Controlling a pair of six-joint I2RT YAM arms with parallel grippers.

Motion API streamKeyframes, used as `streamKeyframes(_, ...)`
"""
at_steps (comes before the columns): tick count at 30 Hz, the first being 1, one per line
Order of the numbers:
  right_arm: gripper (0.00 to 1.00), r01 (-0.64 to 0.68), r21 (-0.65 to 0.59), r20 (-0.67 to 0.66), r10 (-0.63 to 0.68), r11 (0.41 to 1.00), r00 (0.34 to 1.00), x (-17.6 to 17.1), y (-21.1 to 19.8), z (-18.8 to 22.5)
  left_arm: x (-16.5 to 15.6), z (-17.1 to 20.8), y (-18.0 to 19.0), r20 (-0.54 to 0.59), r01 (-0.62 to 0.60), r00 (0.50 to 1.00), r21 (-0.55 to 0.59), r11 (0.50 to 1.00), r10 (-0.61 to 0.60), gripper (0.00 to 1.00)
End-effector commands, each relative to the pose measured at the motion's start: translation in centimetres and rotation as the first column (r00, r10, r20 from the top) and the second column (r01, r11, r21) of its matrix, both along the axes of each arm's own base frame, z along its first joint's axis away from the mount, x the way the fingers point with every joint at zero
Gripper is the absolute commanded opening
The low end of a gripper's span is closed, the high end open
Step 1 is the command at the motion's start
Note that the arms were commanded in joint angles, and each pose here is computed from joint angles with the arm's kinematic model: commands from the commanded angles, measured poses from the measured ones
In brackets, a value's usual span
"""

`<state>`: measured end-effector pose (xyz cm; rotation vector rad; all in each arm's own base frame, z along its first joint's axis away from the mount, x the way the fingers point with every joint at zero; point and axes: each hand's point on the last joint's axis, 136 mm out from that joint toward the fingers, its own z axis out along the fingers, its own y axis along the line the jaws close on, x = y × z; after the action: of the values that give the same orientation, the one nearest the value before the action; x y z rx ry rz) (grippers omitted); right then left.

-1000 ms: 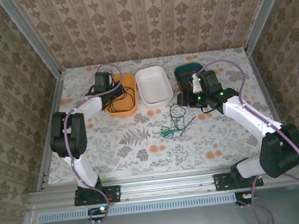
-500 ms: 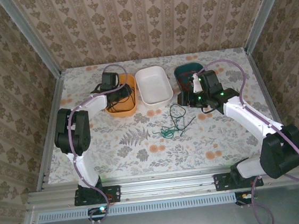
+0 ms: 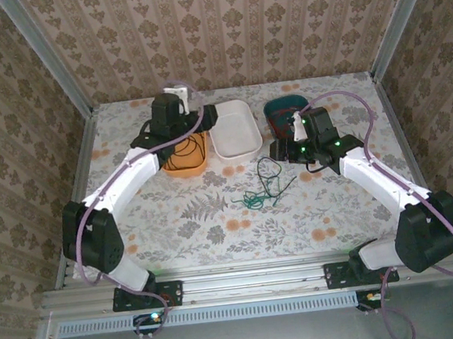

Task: Untangle the cables

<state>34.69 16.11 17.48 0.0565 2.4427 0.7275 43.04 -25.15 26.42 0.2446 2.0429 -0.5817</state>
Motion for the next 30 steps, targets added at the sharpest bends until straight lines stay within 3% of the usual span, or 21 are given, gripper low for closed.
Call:
streamKeyframes(1, 0.57, 0.014, -0.045, -0.041, -0.016, 0.999, 0.999, -0.4, -0.9, -1.4, -2.9, -2.2, -3.6, -0.019, 0.208, 0.978, 0.131, 0.969, -0.207, 0.89)
streamKeyframes(7, 0.57, 0.052, -0.139, -0.091, -0.065, 0.989, 0.994, -1.0, -2.6, -3.2, -9.4, -8.2, -11.0, -0.168, 0.533, 0.845, 0.191, 0.824, -0.508, 0.89)
streamKeyframes(12, 0.56, 0.118, -0.164, -0.128, -0.139, 0.979, 0.982, -0.9, -4.2, -4.1, -11.6, -11.9, -15.6, -0.237, 0.629, 0.777, 0.254, 0.735, -0.583, 0.87)
streamKeyframes(16, 0.56, 0.172, -0.143, -0.150, -0.194, 0.975, 0.970, -0.8, -5.5, -4.4, -11.4, -14.8, -17.4, -0.289, 0.627, 0.779, 0.331, 0.705, -0.557, 0.84)
streamKeyframes(22, 0.56, 0.226, -0.101, -0.154, -0.240, 0.969, 0.958, -0.9, -6.7, -4.4, -9.9, -18.4, -16.5, -0.357, 0.586, 0.810, 0.454, 0.671, -0.466, 0.77)
streamKeyframes(30, 0.55, 0.238, -0.079, -0.166, -0.248, 0.968, 0.954, -0.9, -7.0, -4.5, -10.0, -21.2, -16.1, -0.428, 0.599, 0.797, 0.470, 0.648, -0.427, 0.65)
